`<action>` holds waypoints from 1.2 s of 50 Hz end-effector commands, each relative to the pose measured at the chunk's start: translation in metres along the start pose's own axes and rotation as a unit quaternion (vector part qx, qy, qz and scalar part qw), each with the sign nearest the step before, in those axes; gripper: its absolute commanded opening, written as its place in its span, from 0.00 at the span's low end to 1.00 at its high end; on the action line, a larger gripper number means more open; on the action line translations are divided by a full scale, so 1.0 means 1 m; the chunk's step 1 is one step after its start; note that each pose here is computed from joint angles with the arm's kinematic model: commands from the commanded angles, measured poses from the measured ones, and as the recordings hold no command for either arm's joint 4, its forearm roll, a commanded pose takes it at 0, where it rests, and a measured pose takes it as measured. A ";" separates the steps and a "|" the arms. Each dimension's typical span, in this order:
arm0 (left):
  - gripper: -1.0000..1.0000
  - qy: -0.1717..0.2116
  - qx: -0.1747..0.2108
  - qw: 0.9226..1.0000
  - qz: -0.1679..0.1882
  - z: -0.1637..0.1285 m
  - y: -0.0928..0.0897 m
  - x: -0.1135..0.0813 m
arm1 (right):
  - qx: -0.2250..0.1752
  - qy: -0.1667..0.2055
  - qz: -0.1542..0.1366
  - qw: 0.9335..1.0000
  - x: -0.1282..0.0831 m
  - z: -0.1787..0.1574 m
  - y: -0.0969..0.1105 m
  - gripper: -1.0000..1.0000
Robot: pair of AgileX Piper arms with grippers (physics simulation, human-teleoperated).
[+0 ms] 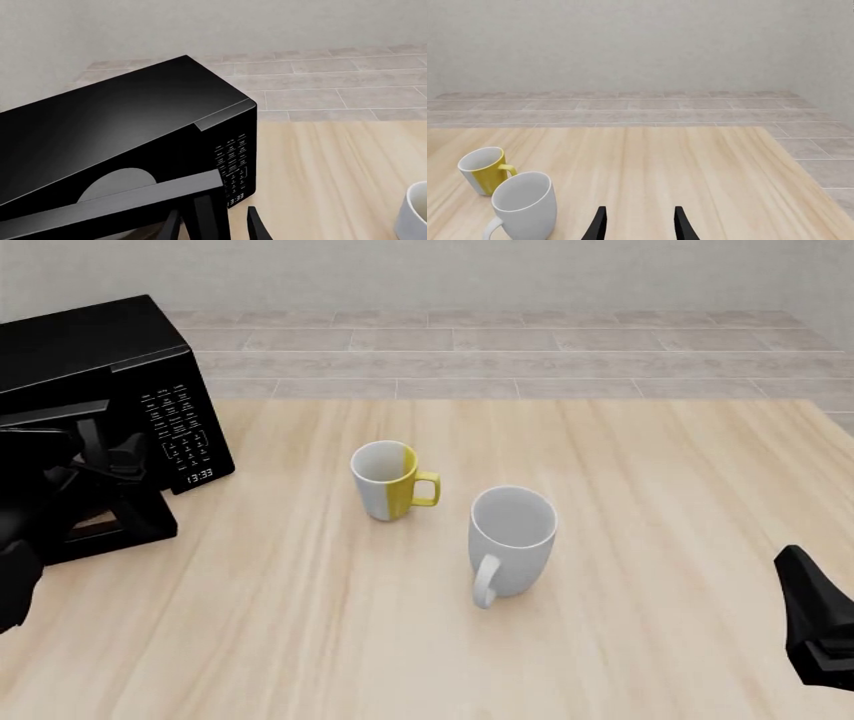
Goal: Close the microwave.
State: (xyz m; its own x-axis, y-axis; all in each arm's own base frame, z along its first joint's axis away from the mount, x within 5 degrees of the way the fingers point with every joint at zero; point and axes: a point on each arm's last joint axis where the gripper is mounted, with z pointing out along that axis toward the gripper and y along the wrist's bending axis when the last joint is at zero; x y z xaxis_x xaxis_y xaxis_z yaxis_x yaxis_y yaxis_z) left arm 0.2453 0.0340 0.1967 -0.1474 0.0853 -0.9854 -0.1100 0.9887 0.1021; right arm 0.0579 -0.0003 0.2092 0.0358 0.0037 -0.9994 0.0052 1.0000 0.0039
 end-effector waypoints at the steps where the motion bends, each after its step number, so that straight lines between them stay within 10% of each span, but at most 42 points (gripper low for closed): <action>1: 1.00 0.064 0.004 0.998 -0.012 0.020 -0.004 0.023 | 0.001 -0.001 0.001 1.000 0.000 -0.001 0.000 1.00; 60: 1.00 0.079 -0.019 0.997 0.009 0.073 0.014 0.012 | -0.004 -0.009 0.006 1.000 -0.001 -0.001 0.000 1.00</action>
State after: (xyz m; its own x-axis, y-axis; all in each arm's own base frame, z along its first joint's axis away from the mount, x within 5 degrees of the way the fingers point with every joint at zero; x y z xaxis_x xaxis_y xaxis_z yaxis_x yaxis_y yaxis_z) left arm 0.2987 0.0534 0.2012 -0.2126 0.1035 -0.9716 -0.1325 0.9821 0.1336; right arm 0.0566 0.0001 0.2099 0.0492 0.0112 -0.9987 -0.0017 0.9999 0.0111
